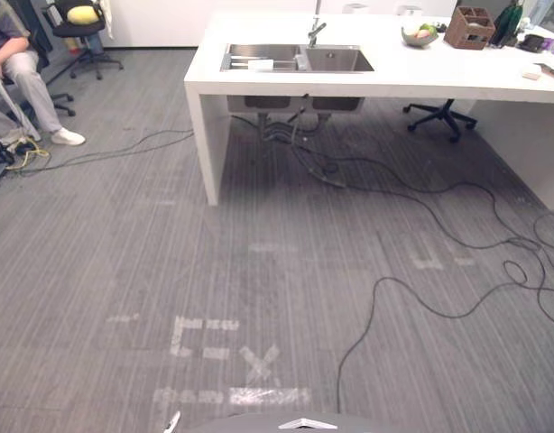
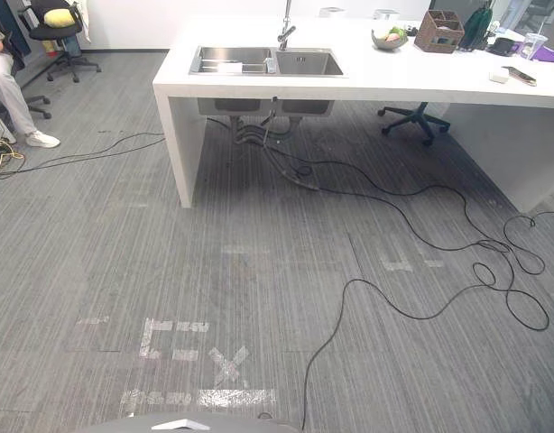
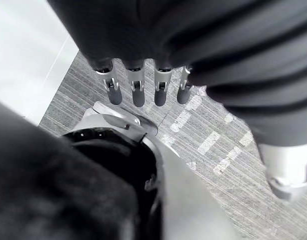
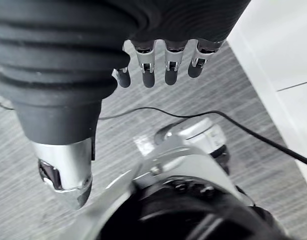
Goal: Walk over to the sink, pick up the cup, carry it to the dishwasher, place the cup inside the dishwasher, then close the dishwasher door
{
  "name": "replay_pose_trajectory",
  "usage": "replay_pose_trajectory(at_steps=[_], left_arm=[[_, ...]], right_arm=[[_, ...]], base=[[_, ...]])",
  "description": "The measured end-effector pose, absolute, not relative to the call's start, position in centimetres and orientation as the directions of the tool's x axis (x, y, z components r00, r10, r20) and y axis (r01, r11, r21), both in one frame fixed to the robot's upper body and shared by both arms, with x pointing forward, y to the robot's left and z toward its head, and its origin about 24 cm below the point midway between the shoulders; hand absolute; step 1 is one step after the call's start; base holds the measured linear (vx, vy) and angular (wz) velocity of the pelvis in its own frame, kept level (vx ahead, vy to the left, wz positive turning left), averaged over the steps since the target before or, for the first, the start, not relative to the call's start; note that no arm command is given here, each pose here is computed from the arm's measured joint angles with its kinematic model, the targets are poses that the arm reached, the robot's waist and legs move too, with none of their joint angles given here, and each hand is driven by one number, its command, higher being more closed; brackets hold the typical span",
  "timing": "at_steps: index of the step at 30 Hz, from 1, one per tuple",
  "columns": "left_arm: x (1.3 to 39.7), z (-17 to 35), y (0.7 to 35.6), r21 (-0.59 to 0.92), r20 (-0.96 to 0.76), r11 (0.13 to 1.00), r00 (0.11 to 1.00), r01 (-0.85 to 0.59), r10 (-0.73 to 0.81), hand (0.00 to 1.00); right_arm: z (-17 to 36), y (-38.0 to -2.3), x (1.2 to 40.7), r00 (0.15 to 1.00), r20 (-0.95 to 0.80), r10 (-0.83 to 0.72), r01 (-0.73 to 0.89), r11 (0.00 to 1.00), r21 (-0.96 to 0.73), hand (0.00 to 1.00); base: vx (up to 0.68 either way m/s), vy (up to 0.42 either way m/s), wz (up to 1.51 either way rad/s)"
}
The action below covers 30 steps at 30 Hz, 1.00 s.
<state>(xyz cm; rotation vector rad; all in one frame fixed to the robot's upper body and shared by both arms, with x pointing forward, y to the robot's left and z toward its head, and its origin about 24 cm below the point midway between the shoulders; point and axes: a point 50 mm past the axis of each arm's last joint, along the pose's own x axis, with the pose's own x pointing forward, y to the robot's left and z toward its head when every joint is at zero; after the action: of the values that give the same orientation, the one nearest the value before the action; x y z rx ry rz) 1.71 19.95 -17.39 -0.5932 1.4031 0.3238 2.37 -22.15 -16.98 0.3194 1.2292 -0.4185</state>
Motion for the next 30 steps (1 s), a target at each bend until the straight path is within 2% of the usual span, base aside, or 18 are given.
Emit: replay_pose_trajectory(at_steps=[4,7,14,25,30], left_arm=[[2.1,-17.4,20.0,-0.189,-0.977,0.845,0.186,-0.5,-0.108,0.0],[2.3,-17.4,20.1,-0.18,-0.975,0.862,0.199,-0.473,-0.094,0.0],[2.8,-17.3,20.4,-0.159,-0.969,0.884,0.239,-0.439,-0.056,0.0],[4.1,-17.0,21.2,-0.061,-0.948,0.906,0.309,-0.419,0.079,0.0],[4.3,-17.0,21.3,-0.043,-0.935,0.903,0.335,-0.427,0.113,0.0]], right_arm=[[-16.2,-22.2,5.4,0.477,-0.869,-0.129,0.347,0.936,0.052,0.0],[-15.9,-22.0,6.1,0.527,-0.844,-0.101,0.297,0.952,0.071,0.0],[-15.9,-21.6,6.5,0.554,-0.832,-0.034,0.246,0.961,0.125,0.0],[-16.1,-20.5,6.7,0.525,-0.842,0.12,0.221,0.937,0.271,0.0],[-16.0,-20.3,6.8,0.554,-0.82,0.142,0.219,0.926,0.308,0.0]], base=[[-0.05,-0.013,-0.01],[-0.05,-0.014,0.03],[-0.01,-0.01,0.02],[-0.02,-0.016,0.0],[-0.04,-0.02,-0.06]])
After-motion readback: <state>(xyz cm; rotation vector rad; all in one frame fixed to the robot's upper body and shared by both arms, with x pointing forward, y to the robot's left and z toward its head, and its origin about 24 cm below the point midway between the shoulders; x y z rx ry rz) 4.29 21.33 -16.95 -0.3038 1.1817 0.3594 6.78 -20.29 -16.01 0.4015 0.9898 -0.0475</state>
